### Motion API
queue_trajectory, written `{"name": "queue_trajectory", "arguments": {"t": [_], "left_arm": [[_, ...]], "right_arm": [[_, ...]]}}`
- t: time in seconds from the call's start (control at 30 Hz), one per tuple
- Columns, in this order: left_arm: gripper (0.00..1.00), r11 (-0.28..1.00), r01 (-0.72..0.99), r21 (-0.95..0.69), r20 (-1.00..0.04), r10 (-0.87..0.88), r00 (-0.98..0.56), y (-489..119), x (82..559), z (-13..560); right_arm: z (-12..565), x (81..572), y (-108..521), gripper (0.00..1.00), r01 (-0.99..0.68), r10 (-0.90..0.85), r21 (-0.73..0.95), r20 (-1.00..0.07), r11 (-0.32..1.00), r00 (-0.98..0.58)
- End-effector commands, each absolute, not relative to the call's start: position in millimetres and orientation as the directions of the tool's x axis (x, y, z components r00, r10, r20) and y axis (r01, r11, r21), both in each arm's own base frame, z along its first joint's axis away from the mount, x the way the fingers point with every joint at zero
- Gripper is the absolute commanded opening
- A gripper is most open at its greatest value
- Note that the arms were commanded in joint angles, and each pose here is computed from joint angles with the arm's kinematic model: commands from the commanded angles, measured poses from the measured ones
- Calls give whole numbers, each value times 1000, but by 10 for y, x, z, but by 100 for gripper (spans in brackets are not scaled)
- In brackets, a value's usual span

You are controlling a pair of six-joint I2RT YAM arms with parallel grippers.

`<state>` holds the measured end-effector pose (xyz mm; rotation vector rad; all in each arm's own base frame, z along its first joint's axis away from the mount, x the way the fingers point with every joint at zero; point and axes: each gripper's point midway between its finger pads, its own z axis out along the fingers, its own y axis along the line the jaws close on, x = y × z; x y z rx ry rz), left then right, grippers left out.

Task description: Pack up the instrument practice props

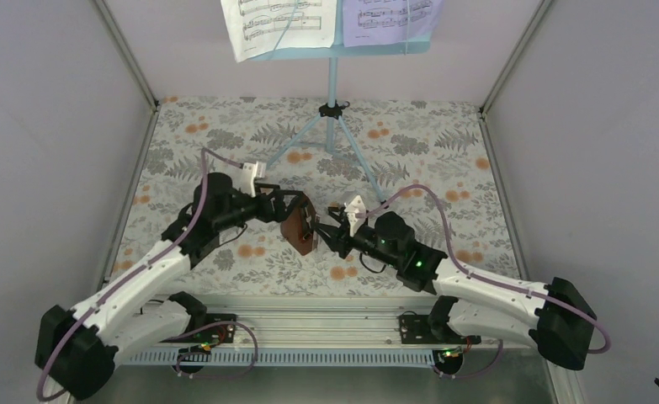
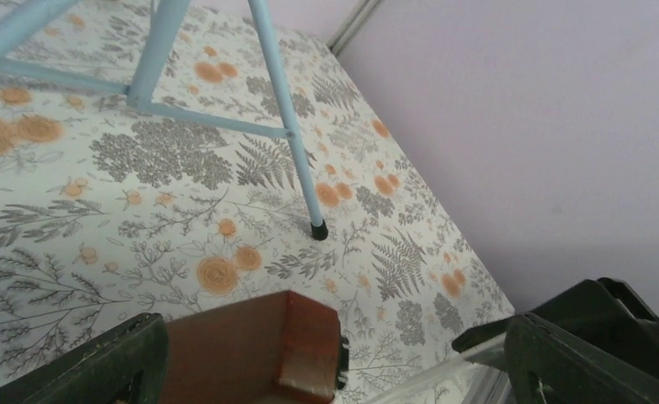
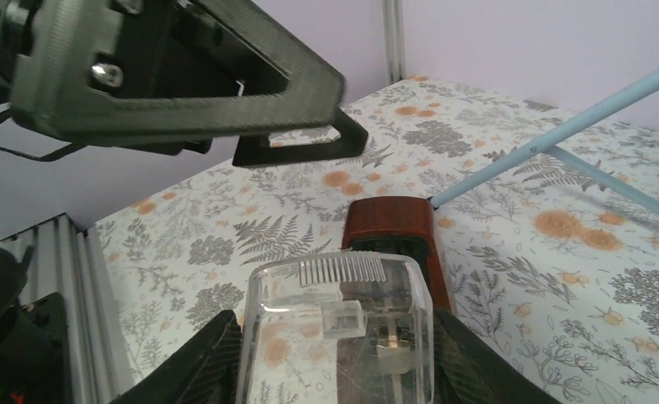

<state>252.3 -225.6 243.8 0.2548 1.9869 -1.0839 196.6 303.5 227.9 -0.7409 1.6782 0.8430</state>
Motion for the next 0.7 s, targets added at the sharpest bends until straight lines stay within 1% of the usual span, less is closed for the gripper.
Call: {"name": "queue_trajectory", "arguments": {"t": [0.0, 0.23, 0.37, 0.57, 0.67], "left_arm": [[96, 558, 567, -606, -748, -156, -645, -2438, 2639, 2446], [78, 555, 573, -602, -742, -125, -659, -2515, 2766, 2252], [64, 545, 580, -605, -741, -118, -662, -2544, 2787, 2192], [49, 546, 574, -610, -730, -103, -676, -2562, 2806, 2085], [43, 552, 568, -611, -725, -101, -682, -2549, 2797, 2025]], "right_arm": [[2399, 2058, 3051, 42, -787, 17, 161, -982, 595, -189], [2303, 2091, 3028, 43, -768, 39, 177, -980, 615, -195], [2276, 2141, 3033, 43, -757, 45, 166, -983, 632, -177], [2254, 2190, 3064, 44, -751, 42, 149, -986, 643, -160], [2295, 2219, 3033, 44, -737, 63, 151, -987, 658, -145]]}}
